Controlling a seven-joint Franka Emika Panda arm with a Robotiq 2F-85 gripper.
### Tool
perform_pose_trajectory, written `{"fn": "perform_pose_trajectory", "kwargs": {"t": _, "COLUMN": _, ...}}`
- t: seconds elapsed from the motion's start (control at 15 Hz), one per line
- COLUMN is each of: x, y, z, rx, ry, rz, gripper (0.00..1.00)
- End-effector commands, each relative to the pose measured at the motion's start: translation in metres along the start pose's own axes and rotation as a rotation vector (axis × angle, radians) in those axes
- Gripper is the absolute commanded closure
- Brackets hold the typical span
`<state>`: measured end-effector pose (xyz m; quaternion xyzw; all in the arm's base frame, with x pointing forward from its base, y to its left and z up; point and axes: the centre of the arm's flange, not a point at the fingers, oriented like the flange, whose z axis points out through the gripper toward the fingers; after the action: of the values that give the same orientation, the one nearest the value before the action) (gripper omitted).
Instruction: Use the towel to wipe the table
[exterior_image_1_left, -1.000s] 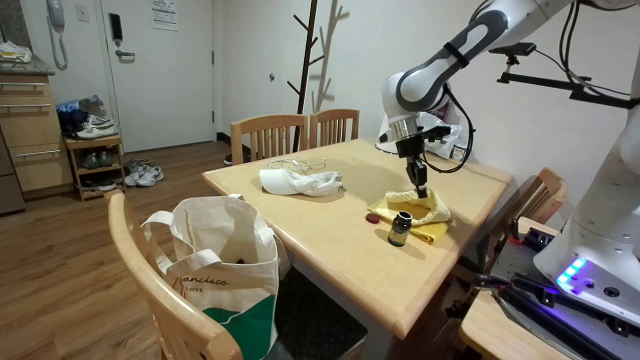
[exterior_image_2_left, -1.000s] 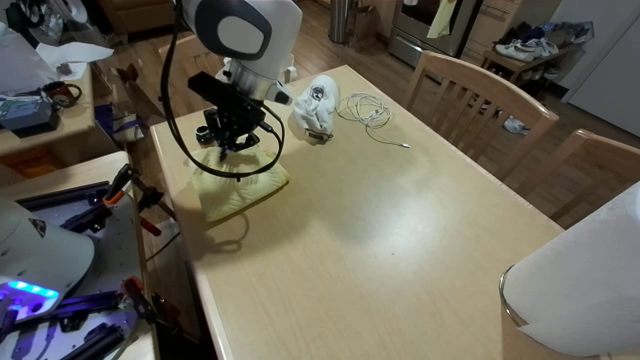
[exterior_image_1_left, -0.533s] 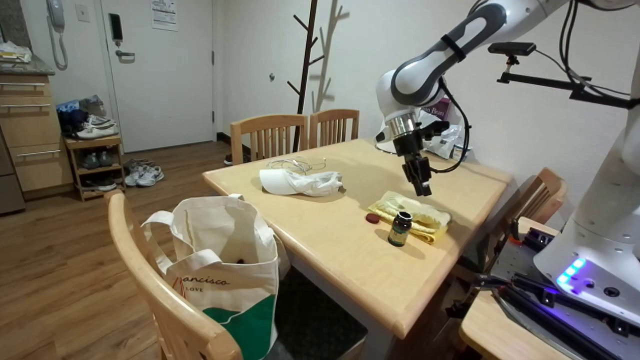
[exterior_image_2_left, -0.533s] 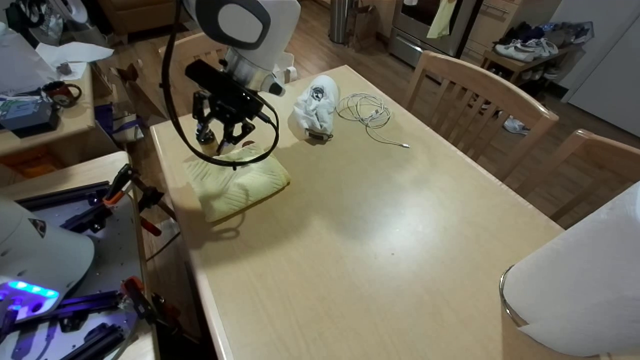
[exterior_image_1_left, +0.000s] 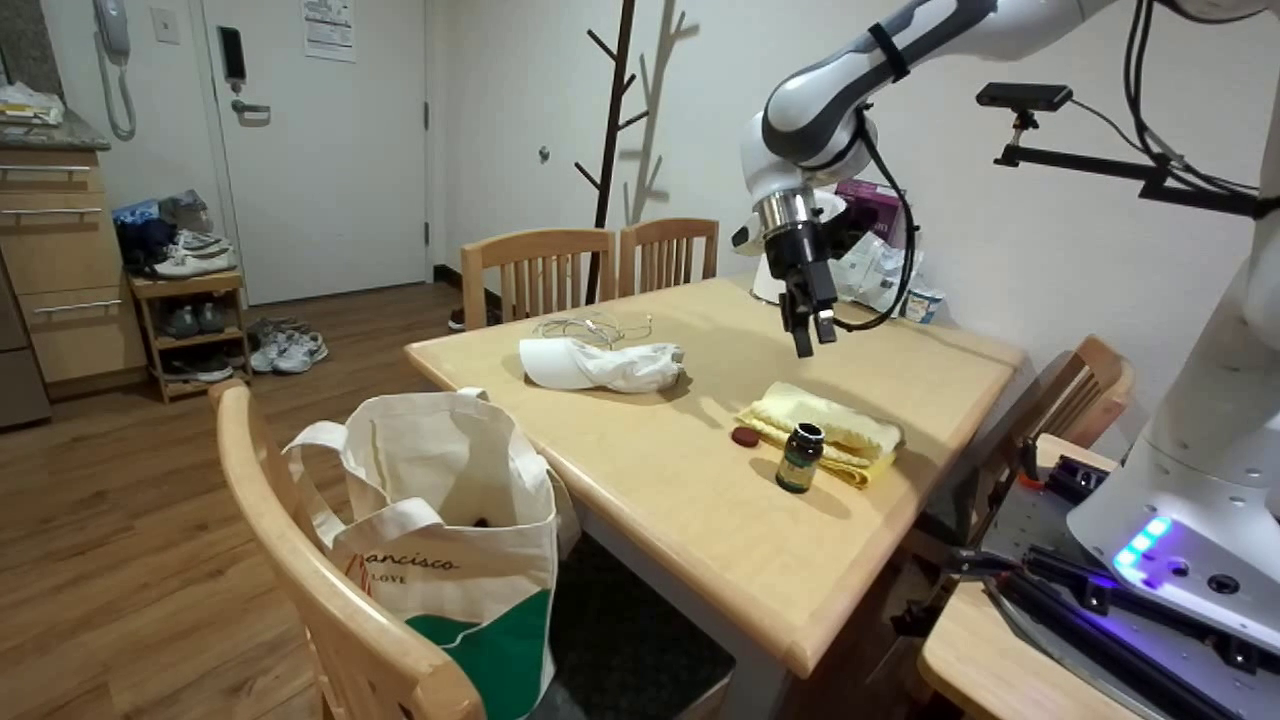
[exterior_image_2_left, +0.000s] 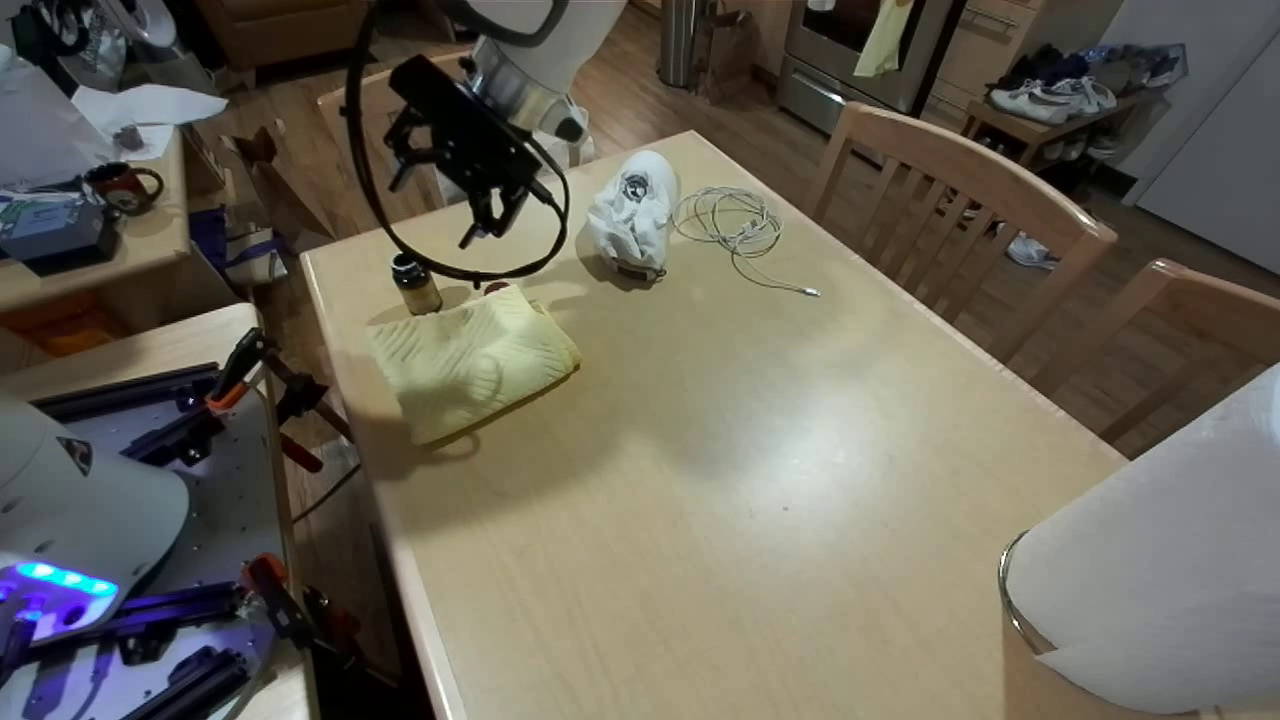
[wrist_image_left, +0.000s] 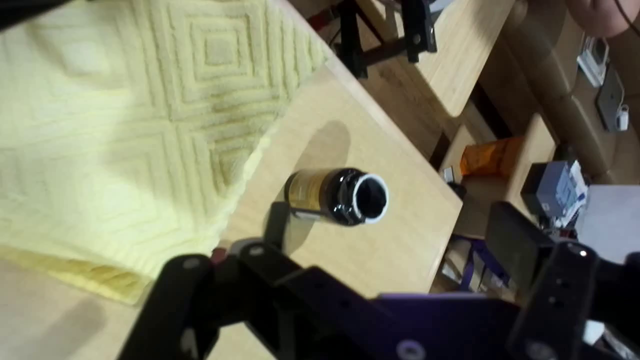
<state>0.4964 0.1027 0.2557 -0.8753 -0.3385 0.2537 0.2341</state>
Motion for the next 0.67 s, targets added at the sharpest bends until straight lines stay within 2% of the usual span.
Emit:
{"fn": "perform_pose_trajectory", "kwargs": {"t": 0.0, "x": -0.013, "y": 0.023, "z": -0.049, "rx": -0.045, "ry": 0.141, "rz": 0.132, "gripper": 0.0}}
{"fn": "perform_pose_trajectory", "kwargs": {"t": 0.27, "x": -0.036, "y": 0.058, "z": -0.064, "rx": -0.163, "ry": 0.293, "rz": 0.253, "gripper": 0.0}}
{"fn": "perform_pose_trajectory", "kwargs": {"t": 0.6, "x": -0.037, "y": 0.081, "z": -0.062, "rx": -0.347, "ry": 0.479, "rz": 0.383, "gripper": 0.0}}
